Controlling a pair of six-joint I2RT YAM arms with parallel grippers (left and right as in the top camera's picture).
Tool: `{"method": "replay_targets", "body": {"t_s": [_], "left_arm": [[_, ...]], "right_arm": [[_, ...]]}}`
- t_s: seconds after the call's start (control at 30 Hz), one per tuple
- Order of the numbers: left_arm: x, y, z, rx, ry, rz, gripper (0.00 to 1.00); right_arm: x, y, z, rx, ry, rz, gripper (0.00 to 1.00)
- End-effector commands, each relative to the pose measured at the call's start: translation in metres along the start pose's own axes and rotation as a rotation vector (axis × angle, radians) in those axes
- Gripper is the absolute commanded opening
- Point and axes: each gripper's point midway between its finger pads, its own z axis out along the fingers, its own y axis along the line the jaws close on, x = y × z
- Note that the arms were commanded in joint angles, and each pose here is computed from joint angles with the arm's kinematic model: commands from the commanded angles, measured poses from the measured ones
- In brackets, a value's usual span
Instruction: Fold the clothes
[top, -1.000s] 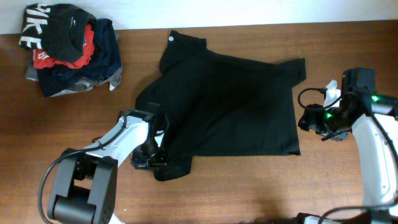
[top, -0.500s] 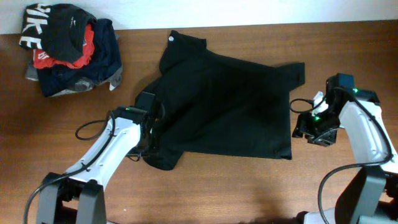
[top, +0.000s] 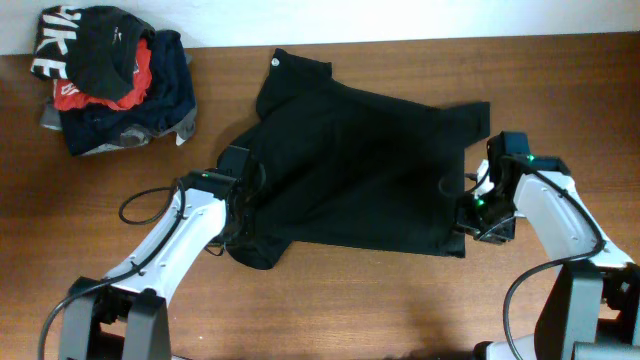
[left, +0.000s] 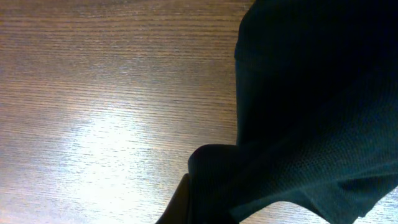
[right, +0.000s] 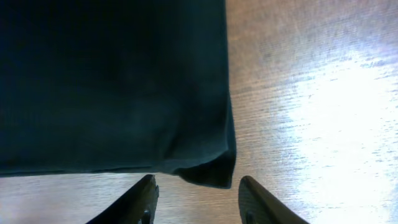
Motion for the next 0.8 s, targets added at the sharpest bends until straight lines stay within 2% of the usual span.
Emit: {"method": "replay_targets", "body": {"t_s": [0.0, 0.2, 0.77], "left_arm": [[-0.01, 0.006, -0.008, -0.017, -0.046, -0.028, 0.01], [-0.012, 0.009, -0.009, -0.035, -0.054, -0.028, 0.01], [-0.016, 0.009, -0.009, -0.036, -0.07, -0.032, 0.01]], "right_arm": [[0.005, -0.004, 0.008, 0.029, 0.014, 0.022, 0.57], [0.016, -0.006, 0.021, 0.034, 0.038, 0.015, 0.58], [0.017, -0.007, 0.034, 0.029, 0.02, 0.017, 0.61]]}}
